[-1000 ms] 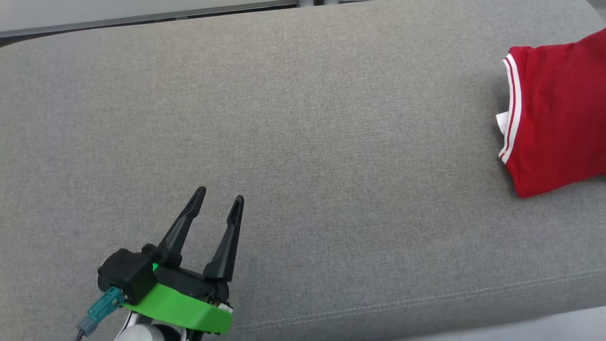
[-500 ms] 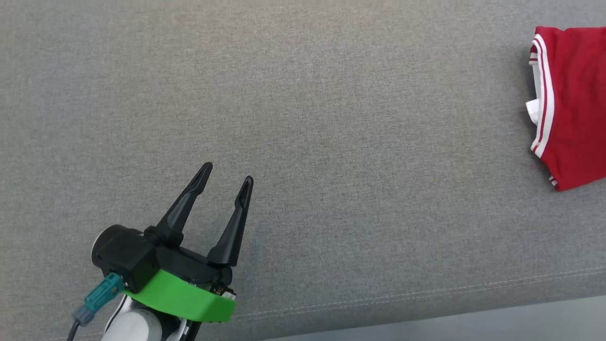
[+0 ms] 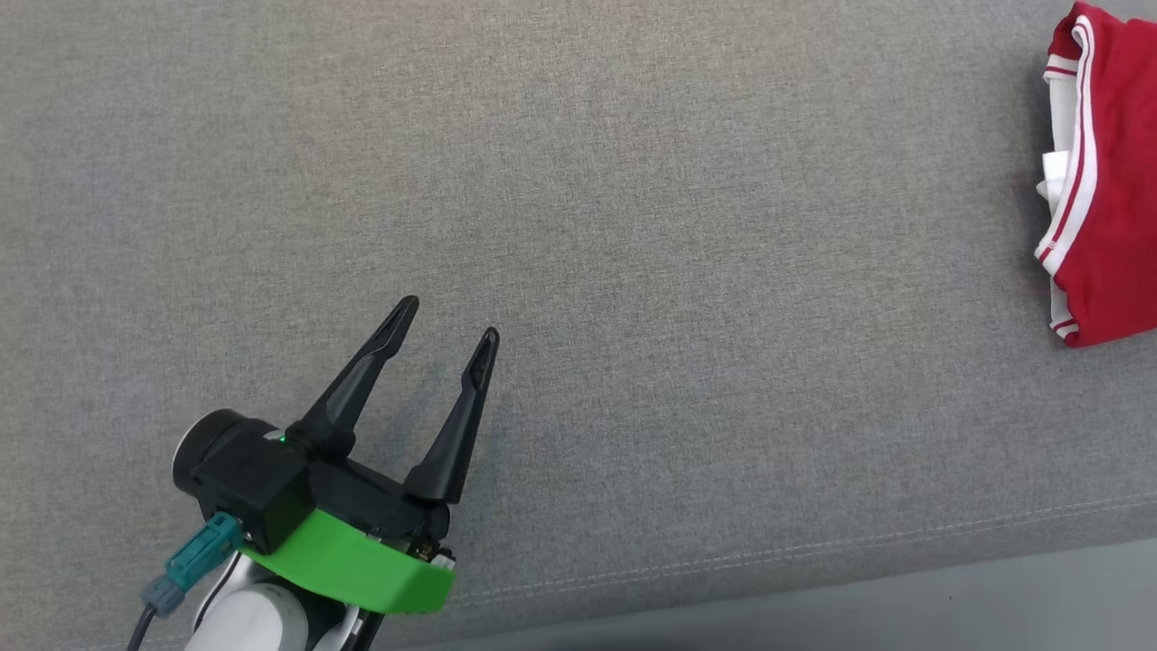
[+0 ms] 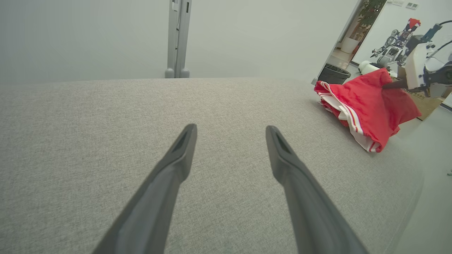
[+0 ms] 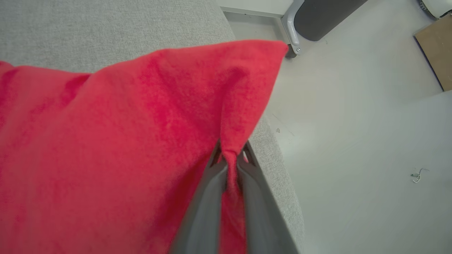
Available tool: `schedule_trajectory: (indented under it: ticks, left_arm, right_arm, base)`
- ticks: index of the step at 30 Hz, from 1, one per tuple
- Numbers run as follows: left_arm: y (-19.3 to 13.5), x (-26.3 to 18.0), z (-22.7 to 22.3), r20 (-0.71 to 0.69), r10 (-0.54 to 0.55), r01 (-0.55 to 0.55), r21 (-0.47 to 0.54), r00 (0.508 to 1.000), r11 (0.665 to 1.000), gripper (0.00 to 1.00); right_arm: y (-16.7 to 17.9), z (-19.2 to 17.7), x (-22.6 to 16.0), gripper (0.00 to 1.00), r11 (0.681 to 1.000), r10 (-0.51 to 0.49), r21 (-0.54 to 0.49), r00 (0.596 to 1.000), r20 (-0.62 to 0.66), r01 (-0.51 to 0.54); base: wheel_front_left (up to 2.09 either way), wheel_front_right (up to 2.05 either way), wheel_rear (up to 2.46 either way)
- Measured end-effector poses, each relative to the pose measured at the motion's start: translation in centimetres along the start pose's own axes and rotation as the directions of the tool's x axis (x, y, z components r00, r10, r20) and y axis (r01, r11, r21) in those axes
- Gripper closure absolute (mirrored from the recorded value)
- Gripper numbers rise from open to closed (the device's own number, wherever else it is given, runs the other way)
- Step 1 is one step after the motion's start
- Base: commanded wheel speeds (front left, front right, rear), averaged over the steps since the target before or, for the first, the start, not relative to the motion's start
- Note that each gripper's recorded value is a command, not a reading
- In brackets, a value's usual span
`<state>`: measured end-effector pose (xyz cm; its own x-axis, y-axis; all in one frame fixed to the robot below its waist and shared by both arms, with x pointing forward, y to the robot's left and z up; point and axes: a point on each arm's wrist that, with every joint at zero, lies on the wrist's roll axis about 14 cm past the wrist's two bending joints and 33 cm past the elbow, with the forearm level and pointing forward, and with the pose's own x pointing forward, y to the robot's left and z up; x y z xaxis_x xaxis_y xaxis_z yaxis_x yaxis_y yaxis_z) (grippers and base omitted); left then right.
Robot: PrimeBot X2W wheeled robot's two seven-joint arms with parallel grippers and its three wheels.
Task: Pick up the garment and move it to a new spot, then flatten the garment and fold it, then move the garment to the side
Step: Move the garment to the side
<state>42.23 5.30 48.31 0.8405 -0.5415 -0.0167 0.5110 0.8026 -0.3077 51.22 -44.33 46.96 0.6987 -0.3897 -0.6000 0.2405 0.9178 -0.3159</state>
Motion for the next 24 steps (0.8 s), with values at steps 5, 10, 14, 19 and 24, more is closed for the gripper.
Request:
schedule_trajectory:
  ticks: [5, 10, 14, 19, 24]
  left_arm:
    - [-0.1, 0.2, -0.3, -0.014, -0.008, 0.008, 0.001, 1.000, 1.000, 0.00]
    - [-0.1, 0.3, -0.3, -0.019, -0.014, 0.014, 0.010, 1.000, 1.000, 0.00]
    - [-0.3, 0.5, -0.3, -0.018, -0.022, 0.022, 0.009, 1.000, 1.000, 0.00]
    - [-0.6, 0.7, -0.2, -0.013, -0.028, 0.028, 0.009, 1.000, 1.000, 0.00]
    - [-0.9, 0.8, 0.1, 0.003, -0.029, 0.029, -0.004, 1.000, 1.000, 0.00]
  right_arm:
    - [-0.1, -0.7, 0.5, 0.16, 1.000, -0.019, -0.016, 1.000, 0.011, 0.019]
    - [0.1, -1.2, 0.5, 0.00, 1.000, -0.019, -0.007, 1.000, 0.021, 0.020]
    - [-1.1, -1.5, 0.2, 0.00, 0.999, -0.046, -0.006, 0.998, 0.035, 0.046]
    - [-2.5, -1.5, -0.5, 0.00, 0.997, -0.072, 0.015, 0.995, 0.073, 0.072]
    - [-1.6, 0.5, -1.4, 0.00, 0.999, -0.045, 0.036, 0.988, 0.151, 0.040]
  base:
    - [0.00, 0.00, 0.00]
    - [0.00, 0.00, 0.00]
    - [0.00, 0.00, 0.00]
    - [0.00, 0.00, 0.00]
    - [0.00, 0.00, 0.00]
